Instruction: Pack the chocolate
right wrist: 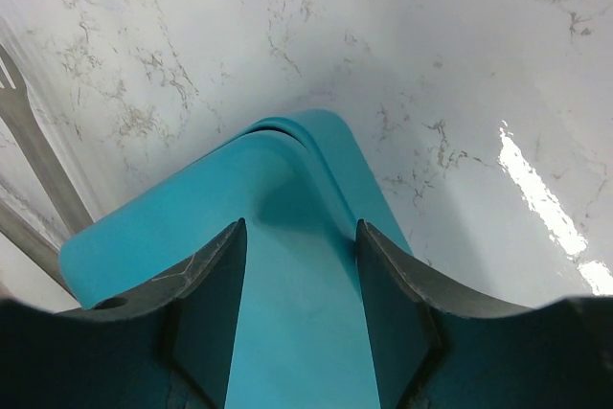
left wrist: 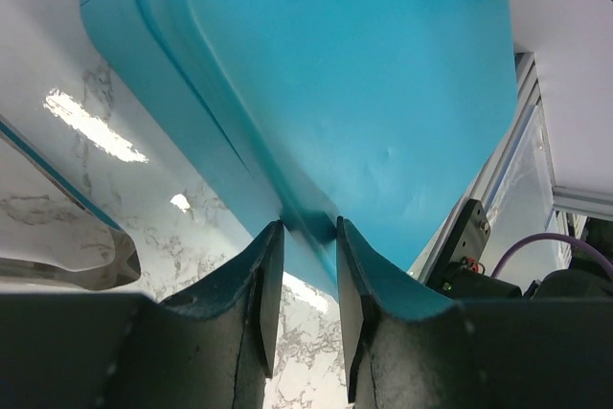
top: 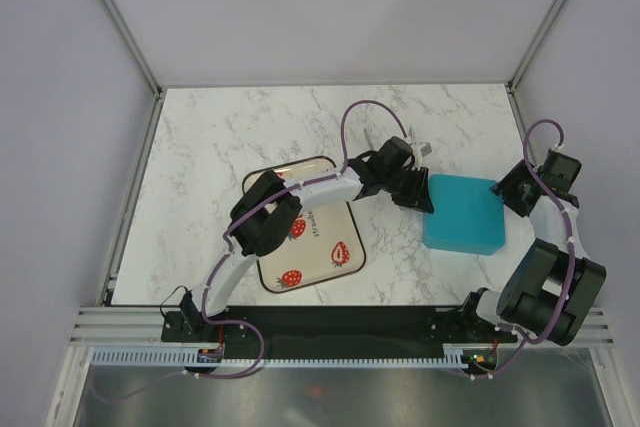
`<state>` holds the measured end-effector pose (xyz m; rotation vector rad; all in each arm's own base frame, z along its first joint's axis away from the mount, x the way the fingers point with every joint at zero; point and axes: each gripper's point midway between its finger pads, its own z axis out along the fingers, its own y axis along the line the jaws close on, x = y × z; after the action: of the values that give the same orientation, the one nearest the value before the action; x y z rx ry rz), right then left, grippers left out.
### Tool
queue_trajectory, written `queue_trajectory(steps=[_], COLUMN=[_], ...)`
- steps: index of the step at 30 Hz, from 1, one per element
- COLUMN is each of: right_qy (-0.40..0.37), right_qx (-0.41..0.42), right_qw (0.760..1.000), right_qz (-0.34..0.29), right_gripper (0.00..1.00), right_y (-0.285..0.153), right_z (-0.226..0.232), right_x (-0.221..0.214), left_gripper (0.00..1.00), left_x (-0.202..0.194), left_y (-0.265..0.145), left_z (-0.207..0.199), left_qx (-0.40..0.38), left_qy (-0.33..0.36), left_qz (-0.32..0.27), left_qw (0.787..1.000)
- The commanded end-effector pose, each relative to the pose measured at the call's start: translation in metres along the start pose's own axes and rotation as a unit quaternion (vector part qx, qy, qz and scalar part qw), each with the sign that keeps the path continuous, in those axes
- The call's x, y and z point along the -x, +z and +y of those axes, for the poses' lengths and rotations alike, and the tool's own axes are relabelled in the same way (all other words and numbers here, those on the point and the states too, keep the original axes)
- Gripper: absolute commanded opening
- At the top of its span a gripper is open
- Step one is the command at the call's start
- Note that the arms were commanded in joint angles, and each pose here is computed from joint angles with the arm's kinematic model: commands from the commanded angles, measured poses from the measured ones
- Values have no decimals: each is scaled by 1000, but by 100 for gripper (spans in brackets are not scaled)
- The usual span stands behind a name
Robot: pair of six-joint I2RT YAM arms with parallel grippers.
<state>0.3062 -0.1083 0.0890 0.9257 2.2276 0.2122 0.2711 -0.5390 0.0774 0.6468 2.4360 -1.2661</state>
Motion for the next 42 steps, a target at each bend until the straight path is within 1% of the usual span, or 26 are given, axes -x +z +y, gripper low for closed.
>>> queue_trajectory(steps=[1,6,11,15,19,25,31,36,38,42], right_qy=[-17,-15,-6,-4,-8,-3,-5,-1,0,-2], right_qx=[18,24,38,43,39,38,39,36,33,21], right_qw=[999,999,999,999,999,999,999,999,999,1000], right_qz=[-22,-15,-8,-7,-11,-7,-11,-5,-2,8], right_gripper=[57,54,51,49,44,42,41,42,43,46], right_y=[-2,8,17,23,24,27,28,29,28,29], right_z=[10,11,13,14,13,12,14,12,10,5], right_x=[18,17,14,15,16,16,22,17,14,7], left_gripper=[35,35,40,40,37,34,34,35,35,38], left_x=[15,19,25,30,35,40,38,33,32,30], left_y=[5,3,0,1,0,0,3,3,1,-6], left_z=[-9,-6,-2,-4,-9,-14,-9,-5,-4,-5], left_qx=[-19,-14,-10,-16,-26,-32,-27,-23,-21,-15], left_qy=[4,3,-2,1,7,0,-6,-7,-7,-6], left_qz=[-15,-20,-27,-30,-35,-38,-35,-30,-29,-29], left_qw=[1000,1000,1000,999,999,999,999,999,999,999])
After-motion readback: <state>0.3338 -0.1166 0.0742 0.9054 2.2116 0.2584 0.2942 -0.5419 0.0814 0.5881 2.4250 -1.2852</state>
